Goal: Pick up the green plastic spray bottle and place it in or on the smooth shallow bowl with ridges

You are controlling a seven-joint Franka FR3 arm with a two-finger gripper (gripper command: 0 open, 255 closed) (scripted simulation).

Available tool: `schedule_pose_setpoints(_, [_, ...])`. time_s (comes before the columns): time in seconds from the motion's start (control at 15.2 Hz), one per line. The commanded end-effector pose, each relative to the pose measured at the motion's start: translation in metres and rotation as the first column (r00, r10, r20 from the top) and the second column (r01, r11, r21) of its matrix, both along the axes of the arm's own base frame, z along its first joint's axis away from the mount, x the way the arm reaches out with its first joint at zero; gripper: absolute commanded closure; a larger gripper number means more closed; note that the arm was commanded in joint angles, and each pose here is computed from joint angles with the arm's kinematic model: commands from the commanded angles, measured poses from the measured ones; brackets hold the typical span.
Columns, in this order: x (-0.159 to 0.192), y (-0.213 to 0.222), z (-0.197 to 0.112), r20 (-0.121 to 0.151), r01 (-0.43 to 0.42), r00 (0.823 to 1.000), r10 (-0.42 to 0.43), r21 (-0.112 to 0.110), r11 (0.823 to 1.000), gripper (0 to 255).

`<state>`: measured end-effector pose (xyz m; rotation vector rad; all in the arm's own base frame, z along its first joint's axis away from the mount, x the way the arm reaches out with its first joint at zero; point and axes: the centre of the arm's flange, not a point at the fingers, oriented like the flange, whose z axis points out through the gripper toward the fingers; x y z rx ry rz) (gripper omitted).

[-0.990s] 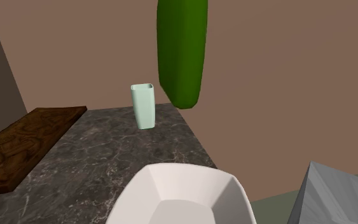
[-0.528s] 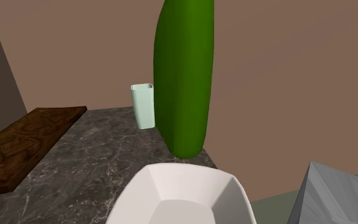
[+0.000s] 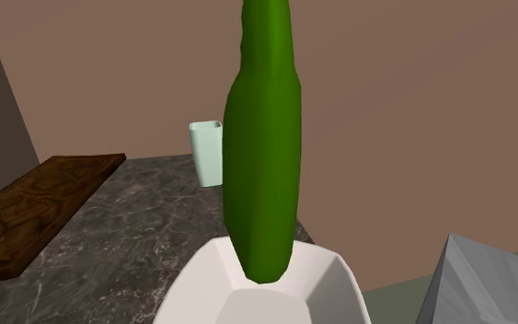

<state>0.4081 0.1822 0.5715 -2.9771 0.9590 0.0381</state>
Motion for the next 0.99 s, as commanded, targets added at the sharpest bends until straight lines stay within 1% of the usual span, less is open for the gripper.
schedule_pose_setpoints(0.0, [-0.001, -0.001, -0.011, 0.001, 0.0, 1.0, 0.0, 0.0, 1.0, 255])
schedule_pose_setpoints(0.92, [-0.001, -0.001, -0.085, 0.001, 0.0, 1.0, 0.0, 0.0, 1.0, 255])
